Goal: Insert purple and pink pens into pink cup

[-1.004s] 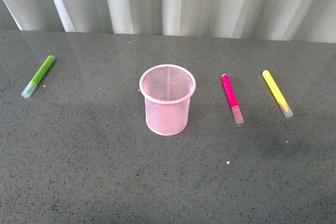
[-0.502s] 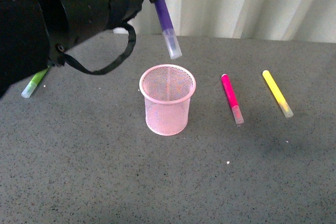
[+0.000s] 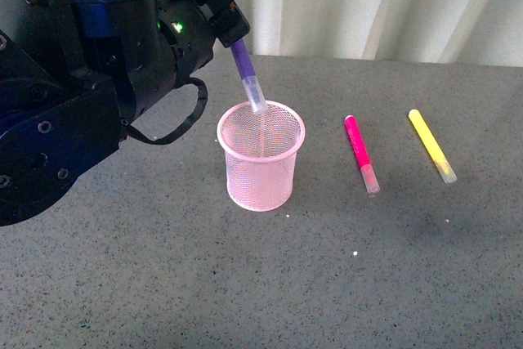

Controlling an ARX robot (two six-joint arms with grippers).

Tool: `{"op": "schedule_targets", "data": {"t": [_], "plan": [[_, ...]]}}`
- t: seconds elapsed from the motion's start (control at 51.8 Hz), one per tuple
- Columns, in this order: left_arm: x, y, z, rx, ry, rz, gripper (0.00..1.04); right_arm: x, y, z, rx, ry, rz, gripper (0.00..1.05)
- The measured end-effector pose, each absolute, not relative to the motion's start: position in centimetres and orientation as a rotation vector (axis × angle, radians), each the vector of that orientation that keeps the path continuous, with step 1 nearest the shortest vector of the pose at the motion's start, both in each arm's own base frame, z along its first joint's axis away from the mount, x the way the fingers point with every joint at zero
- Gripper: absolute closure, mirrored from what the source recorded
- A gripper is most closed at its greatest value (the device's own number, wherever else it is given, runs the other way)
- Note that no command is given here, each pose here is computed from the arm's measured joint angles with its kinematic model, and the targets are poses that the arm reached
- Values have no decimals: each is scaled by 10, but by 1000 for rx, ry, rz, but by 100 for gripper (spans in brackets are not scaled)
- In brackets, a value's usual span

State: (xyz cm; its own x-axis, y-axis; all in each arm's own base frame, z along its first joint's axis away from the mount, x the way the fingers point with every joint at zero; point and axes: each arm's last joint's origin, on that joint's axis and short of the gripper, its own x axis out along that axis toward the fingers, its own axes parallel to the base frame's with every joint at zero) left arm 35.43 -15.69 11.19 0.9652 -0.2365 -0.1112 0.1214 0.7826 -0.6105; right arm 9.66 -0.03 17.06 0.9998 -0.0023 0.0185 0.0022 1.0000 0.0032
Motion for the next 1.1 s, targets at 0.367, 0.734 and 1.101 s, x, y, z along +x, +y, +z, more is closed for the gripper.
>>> {"op": "schedule_targets", "data": {"t": [0.367,0.734,1.101], "plan": [[352,-159,100,-645,185,-216,92,97,0,171,3,-19,-2,7],[351,-156,97,-619,189,-222,43,97,0,171,3,-19,-2,7],[336,-131,117,-584,287,-257,7,97,0,171,3,-19,-2,7]]}}
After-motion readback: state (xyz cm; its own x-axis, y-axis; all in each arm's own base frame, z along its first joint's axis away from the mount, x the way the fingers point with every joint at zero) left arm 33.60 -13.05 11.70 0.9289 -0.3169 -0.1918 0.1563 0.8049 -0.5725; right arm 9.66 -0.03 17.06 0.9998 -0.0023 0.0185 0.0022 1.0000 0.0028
